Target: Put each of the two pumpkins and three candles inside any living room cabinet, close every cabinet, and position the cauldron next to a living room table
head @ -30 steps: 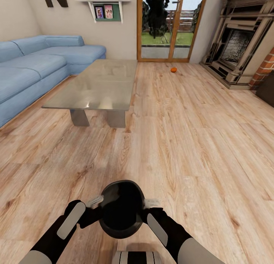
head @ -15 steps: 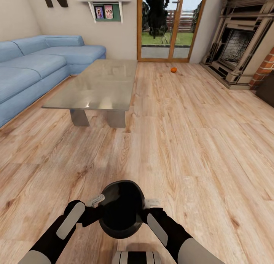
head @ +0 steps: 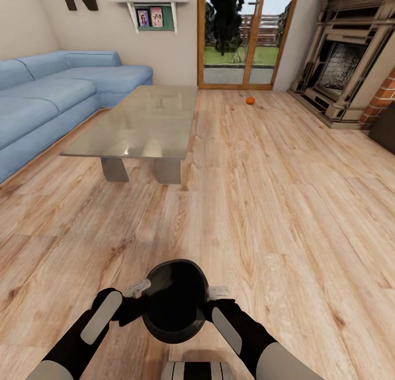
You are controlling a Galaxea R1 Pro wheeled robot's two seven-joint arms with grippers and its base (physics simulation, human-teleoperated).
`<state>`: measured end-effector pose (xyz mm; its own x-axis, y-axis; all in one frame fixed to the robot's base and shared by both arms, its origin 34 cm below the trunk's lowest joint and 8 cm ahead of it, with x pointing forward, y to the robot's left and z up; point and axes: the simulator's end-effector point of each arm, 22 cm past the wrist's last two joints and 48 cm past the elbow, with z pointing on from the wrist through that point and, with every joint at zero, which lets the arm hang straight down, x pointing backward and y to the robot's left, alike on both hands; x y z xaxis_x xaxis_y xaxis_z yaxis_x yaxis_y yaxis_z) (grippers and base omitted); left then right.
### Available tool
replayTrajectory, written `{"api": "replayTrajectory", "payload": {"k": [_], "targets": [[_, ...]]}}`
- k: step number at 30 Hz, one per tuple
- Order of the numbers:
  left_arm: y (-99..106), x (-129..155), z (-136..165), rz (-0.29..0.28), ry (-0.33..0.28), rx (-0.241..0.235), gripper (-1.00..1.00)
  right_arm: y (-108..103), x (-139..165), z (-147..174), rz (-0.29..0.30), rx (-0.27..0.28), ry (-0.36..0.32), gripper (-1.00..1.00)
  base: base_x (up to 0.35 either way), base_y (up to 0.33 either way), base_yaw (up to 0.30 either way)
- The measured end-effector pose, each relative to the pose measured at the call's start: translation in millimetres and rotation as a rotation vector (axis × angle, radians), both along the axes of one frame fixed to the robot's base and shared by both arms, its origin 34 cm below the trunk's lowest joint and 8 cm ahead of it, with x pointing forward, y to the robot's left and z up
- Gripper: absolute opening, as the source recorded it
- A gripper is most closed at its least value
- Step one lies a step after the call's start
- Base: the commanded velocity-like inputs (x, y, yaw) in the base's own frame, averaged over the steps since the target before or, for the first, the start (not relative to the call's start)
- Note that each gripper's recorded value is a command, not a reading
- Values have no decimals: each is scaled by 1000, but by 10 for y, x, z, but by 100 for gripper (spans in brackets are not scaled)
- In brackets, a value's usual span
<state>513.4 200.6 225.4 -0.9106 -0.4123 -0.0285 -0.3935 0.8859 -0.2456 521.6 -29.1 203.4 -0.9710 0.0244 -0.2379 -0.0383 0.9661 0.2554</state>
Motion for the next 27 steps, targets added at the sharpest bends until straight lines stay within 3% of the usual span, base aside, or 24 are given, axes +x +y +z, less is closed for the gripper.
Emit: {"api": "replayTrajectory", "payload": {"k": [6, 27], "targets": [[-35, 53, 17, 32, -17, -20, -100, 4, -1, 2, 2, 0, -1, -100, 0, 0, 0], [-31, 112, 125, 31, -39, -19, -100, 7, 59, 110, 1, 1, -23, -100, 0, 0, 0]]}}
